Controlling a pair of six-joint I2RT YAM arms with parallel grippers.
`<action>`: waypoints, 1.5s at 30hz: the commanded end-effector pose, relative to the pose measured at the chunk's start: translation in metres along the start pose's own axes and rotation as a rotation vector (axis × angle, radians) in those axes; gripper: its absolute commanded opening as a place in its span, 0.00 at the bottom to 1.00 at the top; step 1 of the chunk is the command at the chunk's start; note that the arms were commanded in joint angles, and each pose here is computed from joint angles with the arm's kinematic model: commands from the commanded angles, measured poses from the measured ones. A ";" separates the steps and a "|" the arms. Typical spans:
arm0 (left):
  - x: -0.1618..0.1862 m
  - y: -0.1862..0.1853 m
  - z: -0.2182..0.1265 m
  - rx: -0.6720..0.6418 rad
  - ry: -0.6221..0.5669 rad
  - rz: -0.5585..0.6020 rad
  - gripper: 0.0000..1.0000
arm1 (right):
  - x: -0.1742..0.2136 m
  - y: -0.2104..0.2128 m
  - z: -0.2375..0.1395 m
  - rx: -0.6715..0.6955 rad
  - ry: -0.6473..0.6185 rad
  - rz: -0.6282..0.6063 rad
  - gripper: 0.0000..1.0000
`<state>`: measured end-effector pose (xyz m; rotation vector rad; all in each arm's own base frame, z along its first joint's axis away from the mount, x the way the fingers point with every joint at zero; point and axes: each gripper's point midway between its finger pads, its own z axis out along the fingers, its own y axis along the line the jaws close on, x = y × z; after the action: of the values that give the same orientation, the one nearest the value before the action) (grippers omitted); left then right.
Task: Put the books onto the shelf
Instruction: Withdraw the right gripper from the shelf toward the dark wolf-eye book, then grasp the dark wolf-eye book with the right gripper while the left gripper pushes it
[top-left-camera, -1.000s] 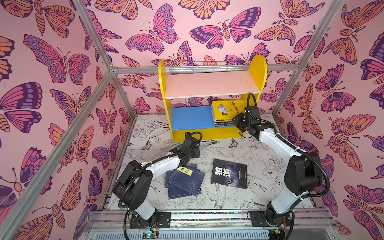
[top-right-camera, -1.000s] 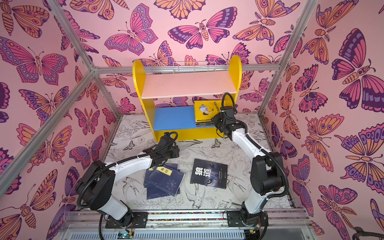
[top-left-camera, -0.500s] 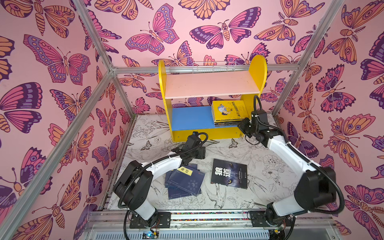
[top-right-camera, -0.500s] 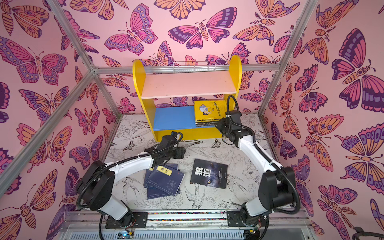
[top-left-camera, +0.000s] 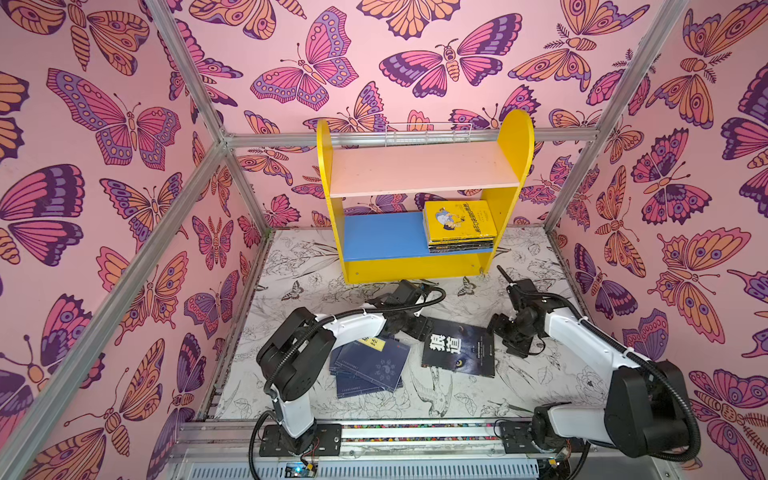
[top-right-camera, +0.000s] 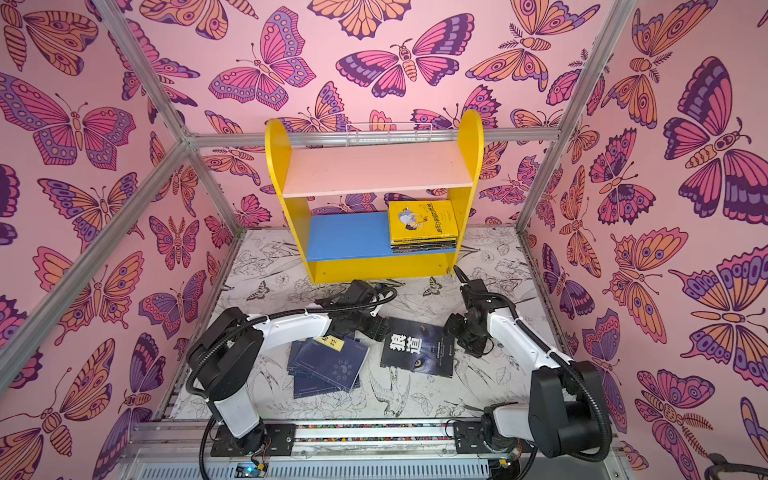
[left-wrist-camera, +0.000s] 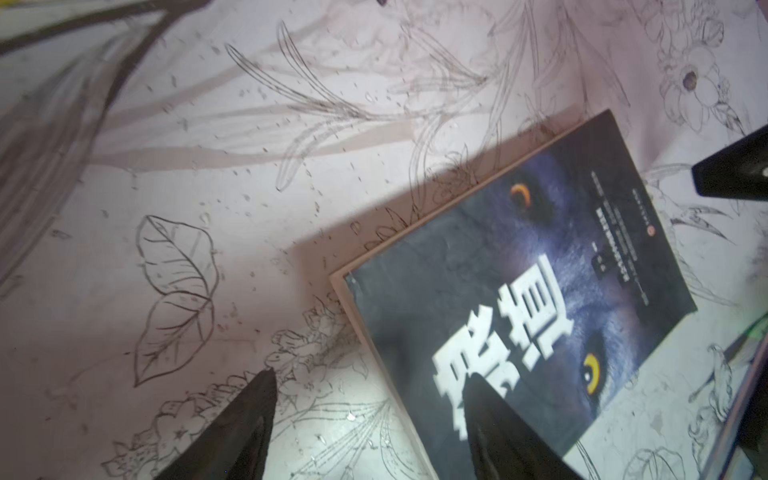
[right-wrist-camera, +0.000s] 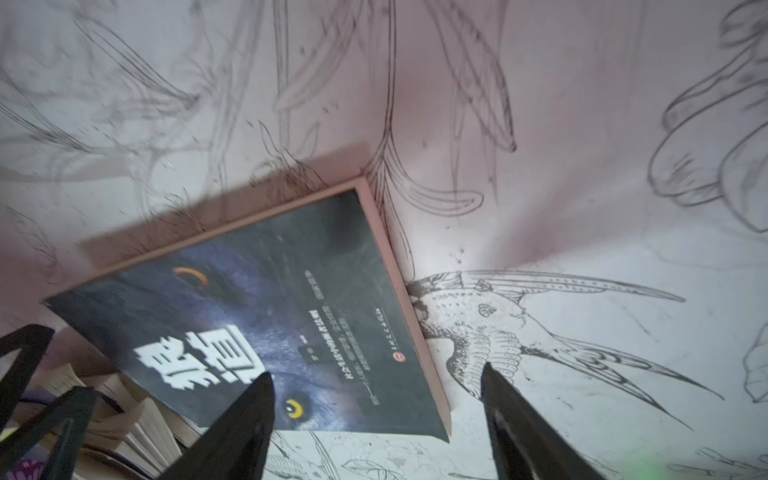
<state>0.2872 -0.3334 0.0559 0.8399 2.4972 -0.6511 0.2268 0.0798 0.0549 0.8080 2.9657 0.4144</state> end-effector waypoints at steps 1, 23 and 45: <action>0.024 -0.013 0.010 0.089 0.105 0.019 0.71 | 0.032 -0.007 0.016 -0.026 0.152 -0.043 0.77; 0.034 0.000 0.033 0.047 0.186 -0.077 0.69 | -0.124 0.158 -0.020 -0.370 -0.182 -0.279 0.68; -0.096 0.063 0.031 -0.216 -0.100 -0.087 0.66 | -0.033 0.071 0.052 -0.297 0.058 -0.074 0.73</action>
<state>0.3944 -0.3490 0.0964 0.5952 2.4297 -0.5088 0.2903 0.1206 0.0296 0.6077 2.8846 0.7337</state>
